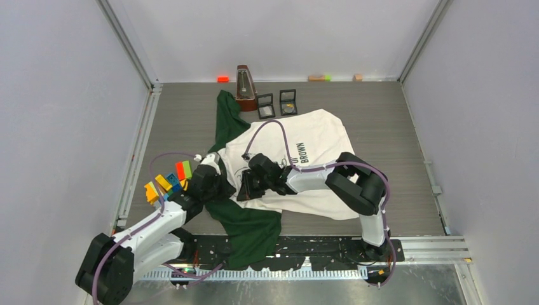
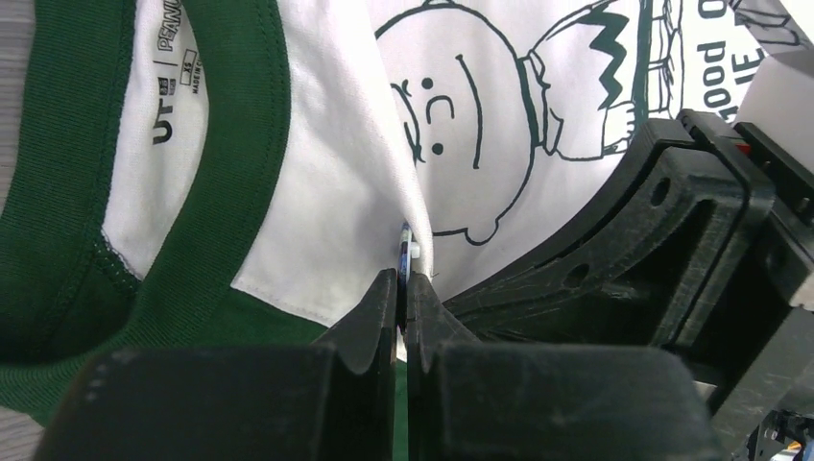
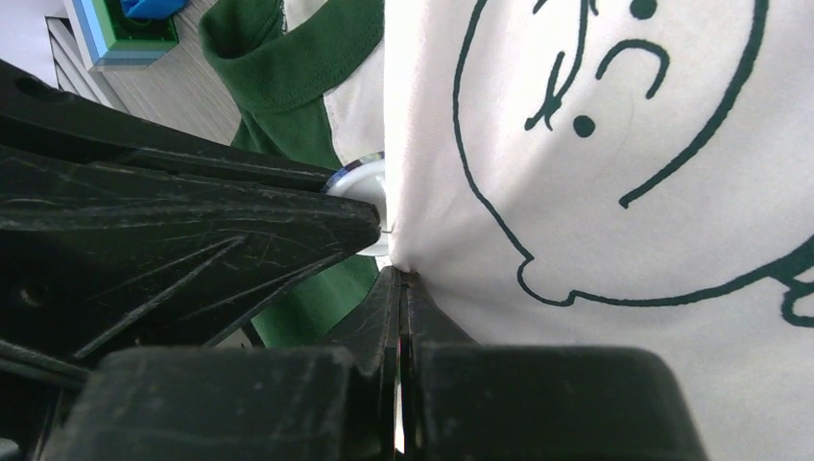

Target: Pin the brooch onto the clothing

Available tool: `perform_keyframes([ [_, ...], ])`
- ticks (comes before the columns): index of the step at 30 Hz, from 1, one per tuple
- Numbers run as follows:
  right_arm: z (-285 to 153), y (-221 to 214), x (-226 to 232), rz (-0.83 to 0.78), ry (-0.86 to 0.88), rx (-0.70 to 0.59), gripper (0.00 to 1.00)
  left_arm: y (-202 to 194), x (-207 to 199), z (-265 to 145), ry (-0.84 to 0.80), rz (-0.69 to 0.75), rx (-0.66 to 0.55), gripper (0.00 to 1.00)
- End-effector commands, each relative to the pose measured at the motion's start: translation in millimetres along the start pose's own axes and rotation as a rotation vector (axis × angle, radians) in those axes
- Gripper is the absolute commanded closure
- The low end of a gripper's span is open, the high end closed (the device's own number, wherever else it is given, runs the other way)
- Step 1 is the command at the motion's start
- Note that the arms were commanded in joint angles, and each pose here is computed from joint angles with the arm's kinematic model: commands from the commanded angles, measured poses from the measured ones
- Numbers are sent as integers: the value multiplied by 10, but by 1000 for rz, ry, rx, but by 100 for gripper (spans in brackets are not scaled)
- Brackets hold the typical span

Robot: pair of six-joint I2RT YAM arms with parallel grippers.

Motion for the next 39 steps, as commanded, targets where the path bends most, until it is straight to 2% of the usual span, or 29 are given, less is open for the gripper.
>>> perform_keyframes([
  [1, 35, -8, 131, -19, 52, 32, 99, 221, -82, -30, -29, -29, -138, 100],
  [12, -83, 41, 184, -32, 53, -4, 99, 252, -79, -62, -45, -23, -154, 100],
  [15, -244, 132, 198, -52, 48, -50, 86, 251, -111, -99, -101, 0, -130, 100],
  [18, -534, 191, 219, -85, 58, -103, 64, 275, -137, -150, -158, 29, -113, 100],
  [20, -736, 246, 181, -107, 57, -137, 54, 285, -162, -185, -204, 29, -97, 100],
  [24, -1154, 270, 175, -181, 107, -174, 41, 327, -283, -286, -325, 13, -51, 100],
  [29, -1694, 335, 377, -324, 249, -285, 32, 400, -451, -419, -451, -12, 26, 100],
  [32, -1826, 309, 423, -379, 312, -303, 28, 459, -518, -493, -509, -28, 60, 100],
  [39, -1954, 253, 445, -454, 394, -341, 27, 573, -641, -660, -669, -51, 135, 100],
])
Point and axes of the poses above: each gripper's point midway between its finger pads, its own z axis out along the fingers, its own x axis along the line the jaws close on, y = z × x, the point moved 5 cm from there along -z, back along the fingers, and after that the axes turned 8 degrees about z, right-handed, at the moved point
